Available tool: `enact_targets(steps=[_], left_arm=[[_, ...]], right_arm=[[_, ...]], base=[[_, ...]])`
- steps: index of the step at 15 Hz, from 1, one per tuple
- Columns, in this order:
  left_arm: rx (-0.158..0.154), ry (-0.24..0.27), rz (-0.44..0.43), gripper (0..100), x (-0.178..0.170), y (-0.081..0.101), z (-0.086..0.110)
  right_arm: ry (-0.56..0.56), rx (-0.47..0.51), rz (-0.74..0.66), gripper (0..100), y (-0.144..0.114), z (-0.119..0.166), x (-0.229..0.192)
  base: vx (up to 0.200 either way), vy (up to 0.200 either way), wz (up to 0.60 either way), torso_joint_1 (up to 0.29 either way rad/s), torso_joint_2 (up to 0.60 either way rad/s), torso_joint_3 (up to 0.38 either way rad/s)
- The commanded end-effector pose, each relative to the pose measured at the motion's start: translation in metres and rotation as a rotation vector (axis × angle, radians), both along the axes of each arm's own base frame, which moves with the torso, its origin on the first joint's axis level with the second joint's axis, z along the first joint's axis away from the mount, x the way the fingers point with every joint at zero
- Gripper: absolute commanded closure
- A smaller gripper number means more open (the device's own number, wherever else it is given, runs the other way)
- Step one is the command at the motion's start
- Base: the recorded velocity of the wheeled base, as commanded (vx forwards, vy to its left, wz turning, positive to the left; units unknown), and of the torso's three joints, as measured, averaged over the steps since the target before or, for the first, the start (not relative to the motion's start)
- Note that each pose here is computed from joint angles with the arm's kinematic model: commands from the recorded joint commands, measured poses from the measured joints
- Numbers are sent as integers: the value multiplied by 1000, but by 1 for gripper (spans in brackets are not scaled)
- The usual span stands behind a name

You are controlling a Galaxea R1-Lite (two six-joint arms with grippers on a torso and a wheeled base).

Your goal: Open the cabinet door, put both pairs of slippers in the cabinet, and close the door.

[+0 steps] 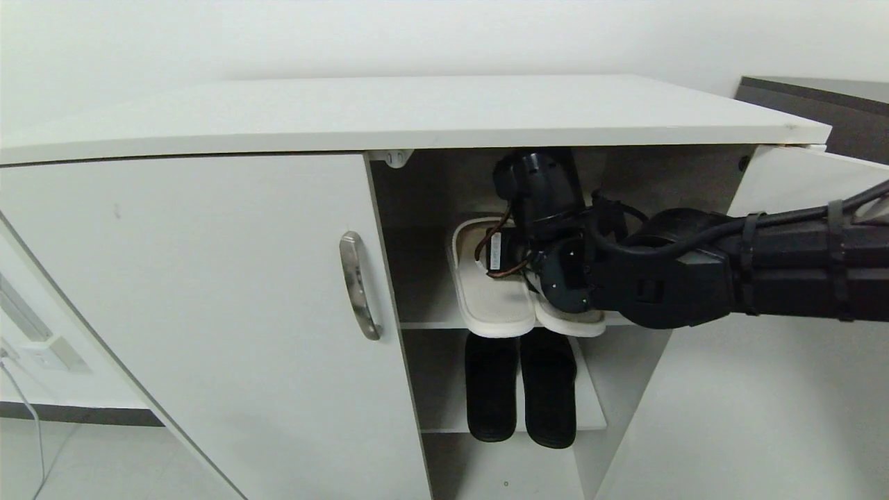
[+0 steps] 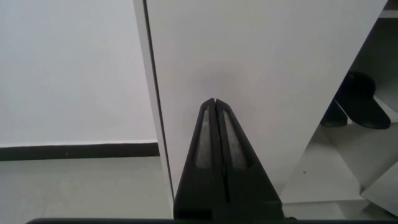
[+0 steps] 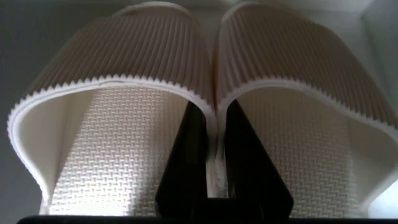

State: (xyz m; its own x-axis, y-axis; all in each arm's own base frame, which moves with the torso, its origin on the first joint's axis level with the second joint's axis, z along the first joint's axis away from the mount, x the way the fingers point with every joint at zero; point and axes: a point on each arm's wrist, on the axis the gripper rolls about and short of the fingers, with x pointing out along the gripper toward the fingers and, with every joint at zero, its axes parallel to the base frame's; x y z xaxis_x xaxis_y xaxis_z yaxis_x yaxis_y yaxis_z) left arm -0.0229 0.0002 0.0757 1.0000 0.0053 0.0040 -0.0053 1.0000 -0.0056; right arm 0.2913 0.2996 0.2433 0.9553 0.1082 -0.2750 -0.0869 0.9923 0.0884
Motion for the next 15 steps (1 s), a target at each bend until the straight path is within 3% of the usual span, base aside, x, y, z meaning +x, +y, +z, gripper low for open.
enact_targets(steps=[1, 6, 7, 15], left_arm=[[-1, 1, 1, 100, 0, 0, 0], [-2, 1, 1, 100, 0, 0, 0], [-2, 1, 2, 100, 0, 0, 0], [-2, 1, 2, 100, 0, 0, 0]], right_arm=[[8, -11, -21, 100, 6, -14, 17], [10, -21, -40, 100, 8, -21, 27], [10, -21, -40, 0, 8, -21, 27], [23, -34, -21, 0, -7, -9, -3]], base=[[0, 0, 0, 0, 0, 0], [0, 0, 0, 0, 0, 0], [0, 0, 0, 0, 0, 0], [0, 0, 0, 0, 0, 0]])
